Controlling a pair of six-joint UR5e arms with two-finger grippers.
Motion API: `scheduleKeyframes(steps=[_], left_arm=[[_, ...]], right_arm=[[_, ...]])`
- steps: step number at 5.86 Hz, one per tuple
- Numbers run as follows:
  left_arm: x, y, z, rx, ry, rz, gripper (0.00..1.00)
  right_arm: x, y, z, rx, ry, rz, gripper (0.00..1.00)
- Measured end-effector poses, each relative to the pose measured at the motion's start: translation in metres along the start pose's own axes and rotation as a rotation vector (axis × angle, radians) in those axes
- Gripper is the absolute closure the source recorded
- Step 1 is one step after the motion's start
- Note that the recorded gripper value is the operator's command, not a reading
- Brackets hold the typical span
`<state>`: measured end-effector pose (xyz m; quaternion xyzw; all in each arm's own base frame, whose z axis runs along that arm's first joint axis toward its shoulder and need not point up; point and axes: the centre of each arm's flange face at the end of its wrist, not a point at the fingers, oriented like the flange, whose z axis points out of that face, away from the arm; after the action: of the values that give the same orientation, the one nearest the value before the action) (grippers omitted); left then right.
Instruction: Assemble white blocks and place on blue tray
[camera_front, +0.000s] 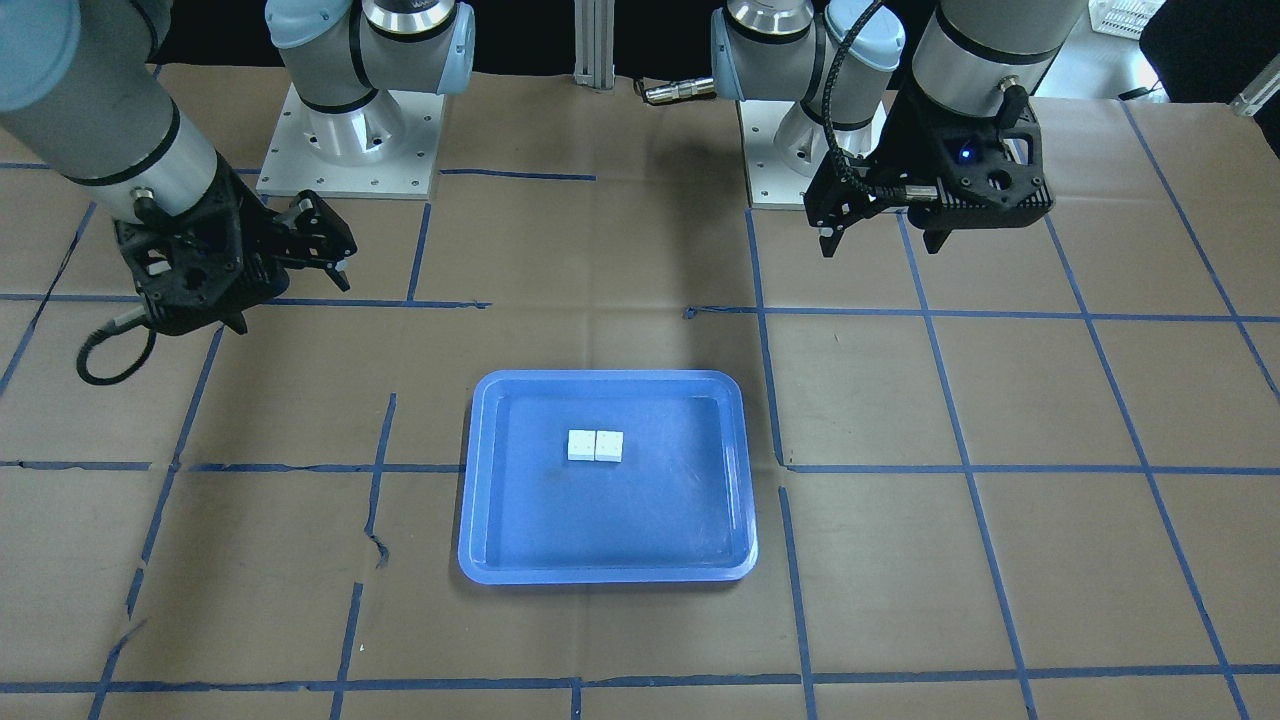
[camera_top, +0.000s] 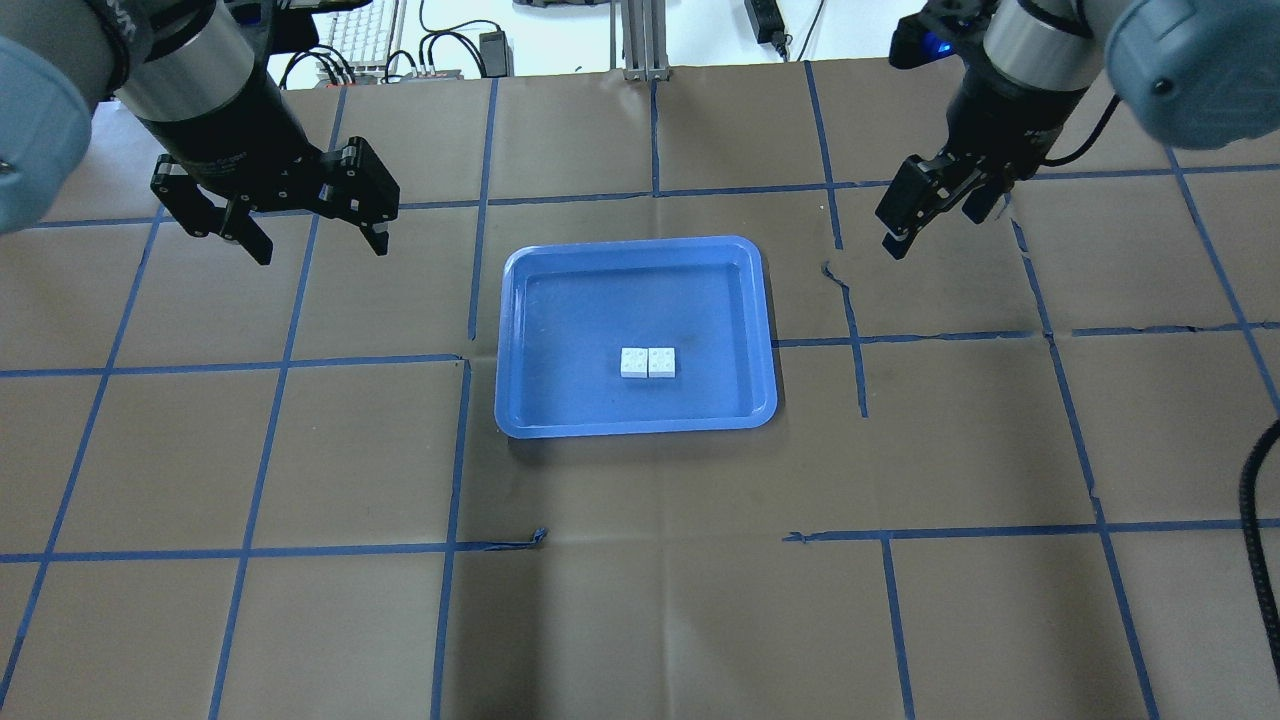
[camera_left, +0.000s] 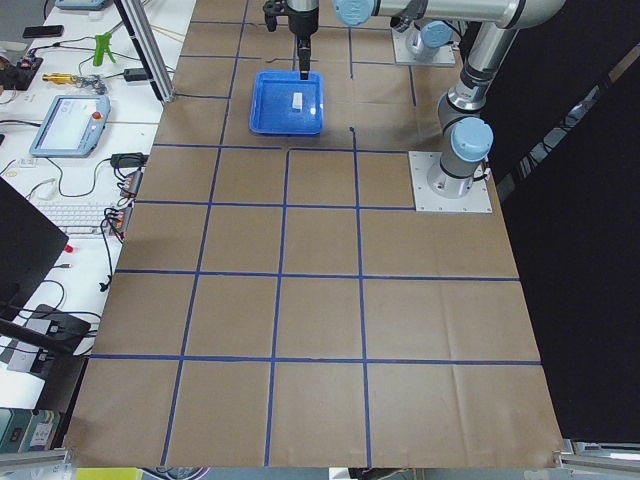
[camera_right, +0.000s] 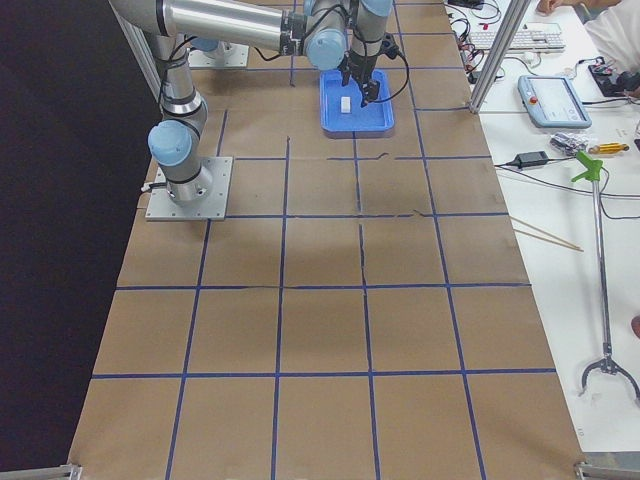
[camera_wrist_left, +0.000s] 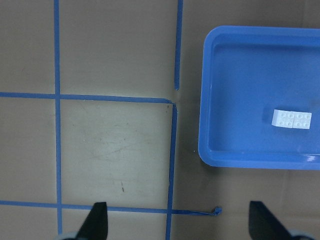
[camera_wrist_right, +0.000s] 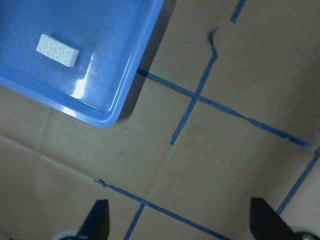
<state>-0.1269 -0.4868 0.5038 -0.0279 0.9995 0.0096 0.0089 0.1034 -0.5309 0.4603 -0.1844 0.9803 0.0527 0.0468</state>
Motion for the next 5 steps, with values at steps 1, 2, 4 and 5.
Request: scheduleKeyframes(steps=[1,2,4,5], left_arm=[[0.000,0.002,-0.004,0.001,-0.001,0.001,0.01],[0.001,0.005,-0.008,0.010,0.003,0.006,0.01],[0.003,0.011,-0.008,0.004,0.009,0.021,0.01],[0.003,0.013,-0.005,-0.002,0.004,0.038,0.01]], right_arm=[[-0.004,0.008,-0.022,-0.027,0.031,0.146,0.00],[-0.017,0.014,-0.038,-0.029,0.053,0.255,0.00],[-0.041,0.020,-0.048,-0.015,0.066,0.337,0.00],[-0.044,0.020,-0.047,-0.015,0.062,0.347,0.00]])
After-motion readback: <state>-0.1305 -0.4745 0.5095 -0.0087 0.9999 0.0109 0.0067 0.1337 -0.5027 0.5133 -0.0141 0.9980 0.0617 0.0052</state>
